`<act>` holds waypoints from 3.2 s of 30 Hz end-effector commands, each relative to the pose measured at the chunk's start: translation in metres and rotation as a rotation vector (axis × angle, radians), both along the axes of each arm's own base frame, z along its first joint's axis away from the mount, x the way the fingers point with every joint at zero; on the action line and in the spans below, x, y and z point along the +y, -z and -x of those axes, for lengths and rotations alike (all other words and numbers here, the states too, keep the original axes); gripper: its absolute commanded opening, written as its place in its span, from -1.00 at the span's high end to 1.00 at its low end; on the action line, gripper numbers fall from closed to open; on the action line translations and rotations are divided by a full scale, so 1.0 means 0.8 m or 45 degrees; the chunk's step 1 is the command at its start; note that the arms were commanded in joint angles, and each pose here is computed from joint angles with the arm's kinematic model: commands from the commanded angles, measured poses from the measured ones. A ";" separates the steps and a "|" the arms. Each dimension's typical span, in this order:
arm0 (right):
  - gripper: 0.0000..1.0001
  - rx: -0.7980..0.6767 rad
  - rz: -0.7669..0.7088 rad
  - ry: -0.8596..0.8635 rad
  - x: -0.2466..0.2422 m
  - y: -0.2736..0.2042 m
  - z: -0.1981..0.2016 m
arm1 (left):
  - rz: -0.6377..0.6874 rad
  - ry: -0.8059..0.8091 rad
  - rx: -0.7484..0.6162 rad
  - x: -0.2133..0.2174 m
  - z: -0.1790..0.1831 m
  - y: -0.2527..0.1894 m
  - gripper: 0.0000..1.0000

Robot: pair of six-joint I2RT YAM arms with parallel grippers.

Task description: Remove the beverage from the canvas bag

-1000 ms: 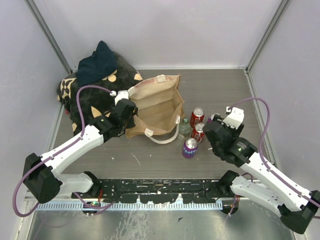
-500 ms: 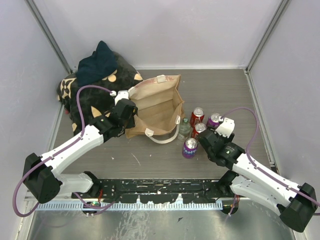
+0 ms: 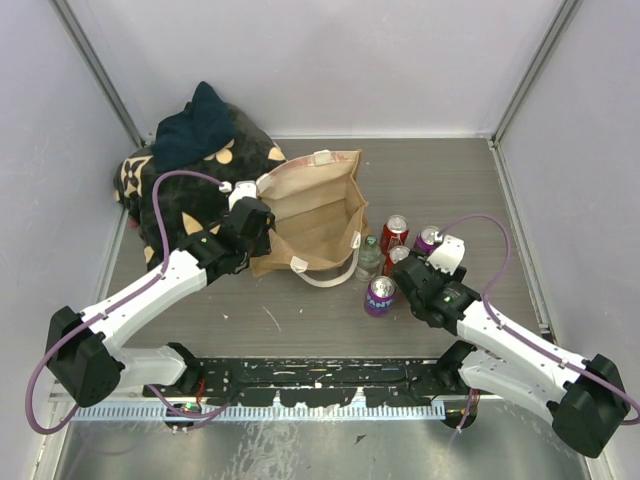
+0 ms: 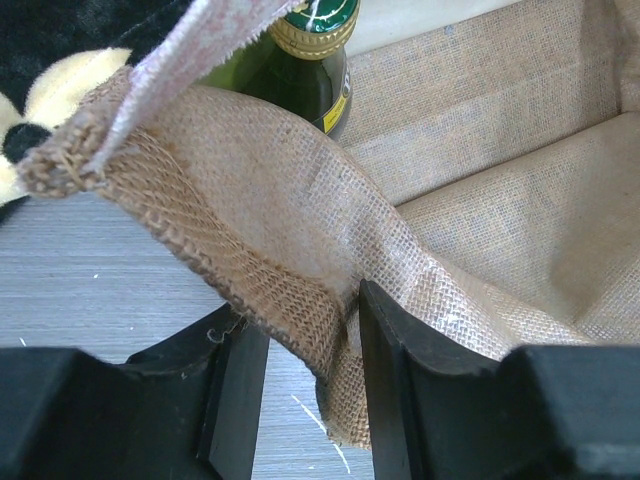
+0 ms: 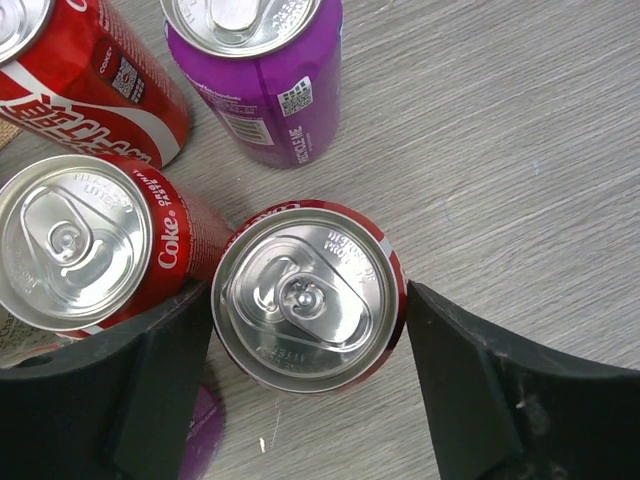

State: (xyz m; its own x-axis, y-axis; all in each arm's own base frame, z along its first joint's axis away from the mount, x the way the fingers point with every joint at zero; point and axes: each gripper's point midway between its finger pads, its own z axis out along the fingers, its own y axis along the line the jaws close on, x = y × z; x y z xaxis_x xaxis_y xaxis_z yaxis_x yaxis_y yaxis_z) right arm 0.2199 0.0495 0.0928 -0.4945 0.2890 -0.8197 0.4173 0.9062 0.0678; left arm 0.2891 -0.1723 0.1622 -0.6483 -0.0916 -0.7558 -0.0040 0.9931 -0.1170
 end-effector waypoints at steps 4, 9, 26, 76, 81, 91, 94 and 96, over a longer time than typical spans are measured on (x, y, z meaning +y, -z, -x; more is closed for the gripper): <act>-0.81 -0.137 0.041 0.054 -0.003 -0.056 -0.026 | -0.063 -0.007 0.063 0.016 0.014 0.017 0.06; -0.89 -0.274 0.117 0.041 -0.004 -0.130 -0.047 | -0.038 -0.005 0.036 0.014 0.013 0.008 0.04; -0.67 -0.582 -0.191 -0.952 0.227 -0.324 -0.132 | -0.033 -0.062 0.028 0.031 0.025 0.001 0.64; -0.50 -0.448 -0.131 -1.551 0.512 -0.147 -0.216 | 0.105 -0.078 0.014 0.009 0.010 -0.001 0.76; -0.39 -0.464 -0.186 -1.581 0.526 -0.138 -0.216 | 0.115 -0.064 0.029 0.004 0.010 0.002 0.77; 0.98 -0.401 -0.125 -1.569 0.522 -0.114 -0.221 | 0.112 -0.067 0.023 0.004 0.008 0.004 0.73; 0.99 -0.418 -0.064 -1.543 0.510 -0.119 -0.225 | 0.112 -0.069 0.022 0.004 0.004 0.006 0.69; 0.99 -0.457 -0.027 -1.519 0.502 -0.137 -0.228 | 0.115 -0.068 0.017 0.002 0.001 0.006 0.66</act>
State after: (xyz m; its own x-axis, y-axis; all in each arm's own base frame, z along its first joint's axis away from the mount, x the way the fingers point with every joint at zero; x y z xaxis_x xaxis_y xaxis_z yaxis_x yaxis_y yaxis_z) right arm 0.4011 0.4600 0.1709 -0.2704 -0.1842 -0.9450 -0.7273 0.6822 0.0751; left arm 0.2884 -0.1702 0.1737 -0.6245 -0.2081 -0.7528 -0.0579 0.9735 -0.2211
